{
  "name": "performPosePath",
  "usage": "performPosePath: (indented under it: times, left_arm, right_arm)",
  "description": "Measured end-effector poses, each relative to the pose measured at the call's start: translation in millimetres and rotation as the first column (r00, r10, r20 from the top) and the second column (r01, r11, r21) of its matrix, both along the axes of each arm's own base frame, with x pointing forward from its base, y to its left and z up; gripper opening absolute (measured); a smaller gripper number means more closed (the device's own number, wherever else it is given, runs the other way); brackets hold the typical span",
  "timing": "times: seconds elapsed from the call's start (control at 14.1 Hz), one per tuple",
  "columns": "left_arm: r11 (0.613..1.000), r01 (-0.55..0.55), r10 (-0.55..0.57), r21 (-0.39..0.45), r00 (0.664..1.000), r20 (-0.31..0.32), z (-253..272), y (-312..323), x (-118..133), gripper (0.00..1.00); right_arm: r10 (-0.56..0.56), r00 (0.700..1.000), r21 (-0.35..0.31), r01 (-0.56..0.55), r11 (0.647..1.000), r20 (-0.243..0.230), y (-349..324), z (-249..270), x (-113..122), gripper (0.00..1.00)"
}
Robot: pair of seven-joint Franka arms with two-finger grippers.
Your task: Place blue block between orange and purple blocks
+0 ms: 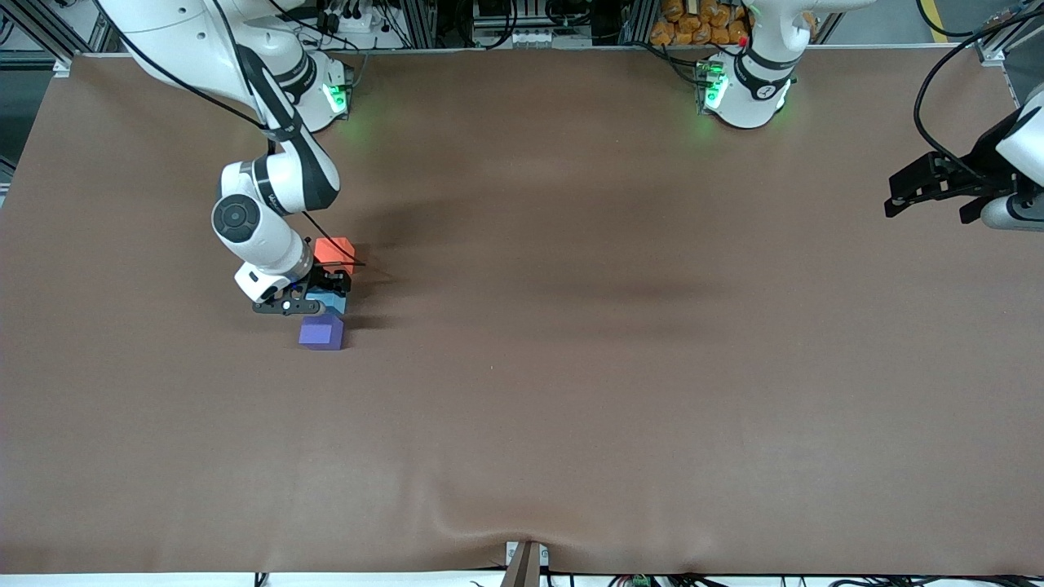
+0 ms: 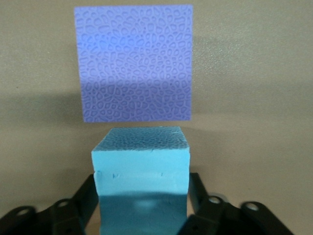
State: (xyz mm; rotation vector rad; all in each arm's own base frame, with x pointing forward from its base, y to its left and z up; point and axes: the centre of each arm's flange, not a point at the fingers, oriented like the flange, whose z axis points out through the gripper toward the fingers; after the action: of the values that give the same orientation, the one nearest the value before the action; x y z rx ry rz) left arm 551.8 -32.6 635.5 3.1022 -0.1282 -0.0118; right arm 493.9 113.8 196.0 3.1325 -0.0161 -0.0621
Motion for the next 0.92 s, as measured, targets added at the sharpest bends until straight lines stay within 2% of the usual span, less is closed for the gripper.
performPosePath:
  times: [0.07, 0.21, 0.36, 0.5, 0.71, 0.92]
  left_arm:
    - [1.000, 0.000, 0.000, 0.000, 1.000, 0.000, 0.1, 0.0, 0.0, 1.00]
    - [1.000, 0.000, 0.000, 0.000, 1.000, 0.001, 0.2, 0.0, 0.0, 1.00]
    - [1.000, 0.000, 0.000, 0.000, 1.000, 0.001, 0.3, 0.0, 0.0, 1.00]
    - [1.000, 0.000, 0.000, 0.000, 1.000, 0.001, 0.3, 0.0, 0.0, 1.00]
    - [1.000, 0.000, 0.000, 0.000, 1.000, 0.001, 0.6, 0.1, 0.0, 1.00]
    - [1.000, -0.001, 0.001, 0.000, 1.000, 0.002, 0.8, 0.4, 0.0, 1.00]
  right_arm:
    - [0.005, 1.000, -0.002, -0.005, 1.000, -0.017, 2.4, 7.5, 4.5, 0.97]
    - [0.017, 0.998, -0.008, -0.018, 1.000, -0.062, 9.3, 47.6, 27.7, 1.00]
    - [0.027, 0.997, -0.004, -0.028, 1.000, -0.079, 19.4, 120.9, 62.3, 1.00]
    - [0.036, 0.998, 0.007, -0.036, 0.999, -0.056, 29.2, 207.9, 92.3, 1.00]
    - [0.026, 0.999, 0.012, -0.026, 1.000, -0.034, 22.9, 320.5, 114.4, 1.00]
    - [-0.016, 0.999, 0.014, 0.017, 1.000, -0.032, -13.8, 376.0, 121.5, 1.00]
